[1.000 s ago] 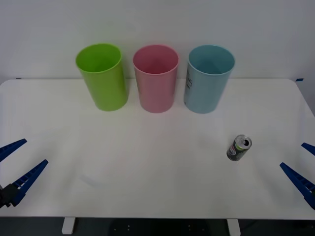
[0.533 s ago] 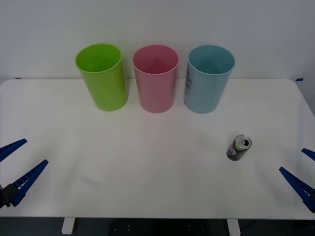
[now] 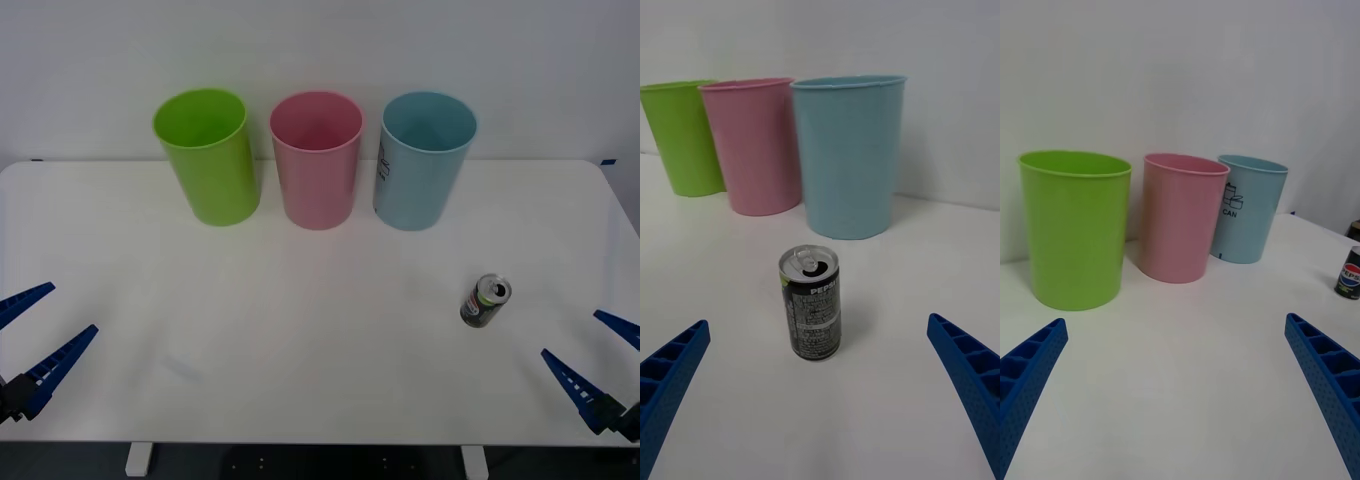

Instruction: Grasp the object on the table and drop it into the matching bin: aluminum can to the light blue bin, PET bottle to the pink bin.

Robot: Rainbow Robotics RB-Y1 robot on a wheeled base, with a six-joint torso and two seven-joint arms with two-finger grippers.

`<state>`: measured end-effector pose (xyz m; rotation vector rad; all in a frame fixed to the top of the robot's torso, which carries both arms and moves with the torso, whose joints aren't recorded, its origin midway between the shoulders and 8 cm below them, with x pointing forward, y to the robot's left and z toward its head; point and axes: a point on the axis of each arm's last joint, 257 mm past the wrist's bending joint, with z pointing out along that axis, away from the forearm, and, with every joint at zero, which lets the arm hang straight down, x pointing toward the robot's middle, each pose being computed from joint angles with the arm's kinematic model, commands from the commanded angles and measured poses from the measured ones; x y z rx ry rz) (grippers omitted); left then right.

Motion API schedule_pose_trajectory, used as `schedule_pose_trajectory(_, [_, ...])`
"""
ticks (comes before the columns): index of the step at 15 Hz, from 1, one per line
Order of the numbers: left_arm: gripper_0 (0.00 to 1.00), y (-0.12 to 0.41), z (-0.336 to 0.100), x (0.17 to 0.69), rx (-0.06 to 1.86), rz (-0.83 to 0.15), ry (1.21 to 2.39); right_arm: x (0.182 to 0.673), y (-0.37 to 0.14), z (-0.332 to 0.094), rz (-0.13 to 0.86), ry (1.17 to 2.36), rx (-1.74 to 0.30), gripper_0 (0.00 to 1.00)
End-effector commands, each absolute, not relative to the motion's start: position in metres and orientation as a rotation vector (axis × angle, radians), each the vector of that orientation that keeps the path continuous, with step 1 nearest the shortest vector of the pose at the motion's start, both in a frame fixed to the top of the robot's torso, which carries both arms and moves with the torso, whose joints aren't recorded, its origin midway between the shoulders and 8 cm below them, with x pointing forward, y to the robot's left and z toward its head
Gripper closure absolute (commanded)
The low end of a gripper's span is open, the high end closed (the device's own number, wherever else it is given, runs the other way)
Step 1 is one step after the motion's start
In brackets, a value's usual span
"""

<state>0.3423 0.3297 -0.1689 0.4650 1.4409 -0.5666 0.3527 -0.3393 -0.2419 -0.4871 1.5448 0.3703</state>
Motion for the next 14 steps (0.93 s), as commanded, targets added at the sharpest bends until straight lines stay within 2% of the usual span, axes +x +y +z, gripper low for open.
schedule_pose_trajectory(1, [0.0, 0.33, -0.169, 0.342, 0.465, -0.567, 1.441, 0.362, -0.329, -0.256, 0.362, 1.57, -0.459, 0.0])
schedule_pose_trajectory(14, [0.0, 0.33, -0.169, 0.342, 0.465, -0.567, 1.441, 0.422, -0.292, -0.294, 0.365, 1.599, -0.427, 0.0])
